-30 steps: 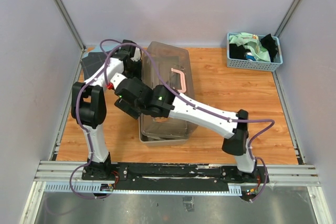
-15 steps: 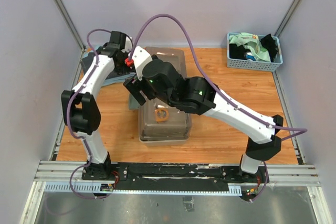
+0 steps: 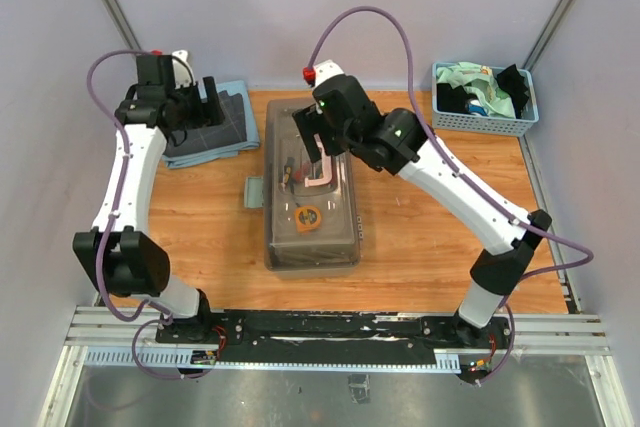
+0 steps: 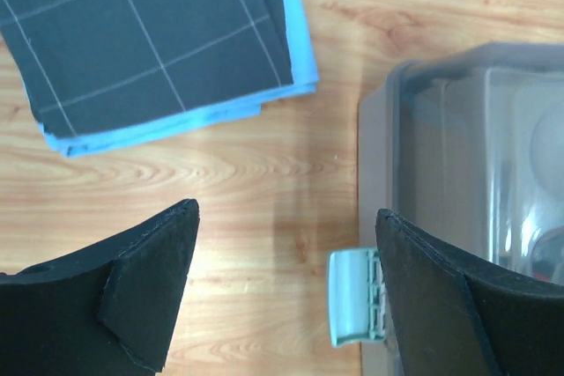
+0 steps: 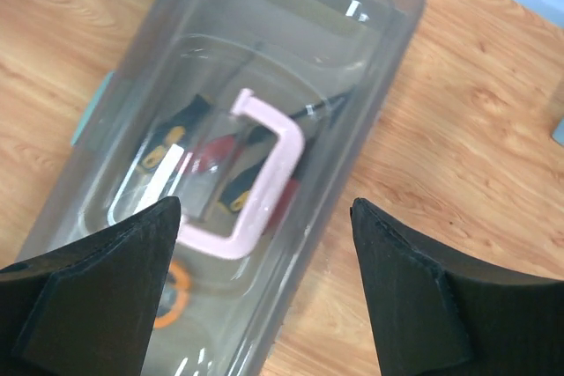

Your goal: Pack the tool kit

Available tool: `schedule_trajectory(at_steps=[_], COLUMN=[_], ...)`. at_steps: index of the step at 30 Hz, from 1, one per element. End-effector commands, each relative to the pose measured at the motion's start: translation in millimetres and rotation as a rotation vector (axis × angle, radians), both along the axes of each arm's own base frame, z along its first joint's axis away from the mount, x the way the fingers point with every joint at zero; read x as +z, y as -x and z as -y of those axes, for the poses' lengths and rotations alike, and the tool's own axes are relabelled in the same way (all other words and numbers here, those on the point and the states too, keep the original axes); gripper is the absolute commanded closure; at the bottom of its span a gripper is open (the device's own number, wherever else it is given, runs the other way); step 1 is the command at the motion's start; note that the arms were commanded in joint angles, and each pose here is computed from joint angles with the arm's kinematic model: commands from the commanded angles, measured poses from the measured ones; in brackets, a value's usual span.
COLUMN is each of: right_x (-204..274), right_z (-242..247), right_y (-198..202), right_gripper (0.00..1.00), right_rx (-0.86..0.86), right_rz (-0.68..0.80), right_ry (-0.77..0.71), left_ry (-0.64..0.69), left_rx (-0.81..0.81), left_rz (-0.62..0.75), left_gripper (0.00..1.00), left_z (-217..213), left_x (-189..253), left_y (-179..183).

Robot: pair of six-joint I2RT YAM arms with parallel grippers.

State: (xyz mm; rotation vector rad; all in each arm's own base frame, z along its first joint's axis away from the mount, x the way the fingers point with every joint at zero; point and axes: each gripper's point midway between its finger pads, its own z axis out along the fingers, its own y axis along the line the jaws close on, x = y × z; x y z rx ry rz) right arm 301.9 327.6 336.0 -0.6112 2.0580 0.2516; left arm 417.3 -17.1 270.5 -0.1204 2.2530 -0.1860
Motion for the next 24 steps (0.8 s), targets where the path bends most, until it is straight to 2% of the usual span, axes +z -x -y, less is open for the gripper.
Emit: schedule_trajectory(at_steps=[1, 5, 11, 20, 24], right_x=[-13.6, -37.0, -68.9, -79.1, -77.1], right_z=[6.3, -1.5, -16.8, -24.3, -25.8], right_y=[-12.3, -23.0, -14.3, -5.8, -6.4], right_gripper=[0.21, 0.23, 0.28, 0.3, 0.3], right_rx=[-0.034, -0.057, -0.059, -0.062, -0.067], right_rz=[-0.103, -0.199, -0.33, -0.384, -0.378], right_ry=[-0.001, 0.026, 0.004, -0.035, -0.04], left_ry=[0.059, 0.083, 0.129, 0.516, 0.585], left_rx=[-0.072, -0.07, -0.092, -0.323, -0.339], left_rz=[-0.039, -0.072, -0.115, -0.209, -0.234], left_gripper=[0.15, 0.15, 0.18, 0.17, 0.17], left_z=[5.9, -0.5, -15.2, 24.8, 31.2], left_x=[-16.7, -36.0, -66.4, -113.7, -124.2], left_y=[25.8, 44.3, 62.9, 82.5, 78.4])
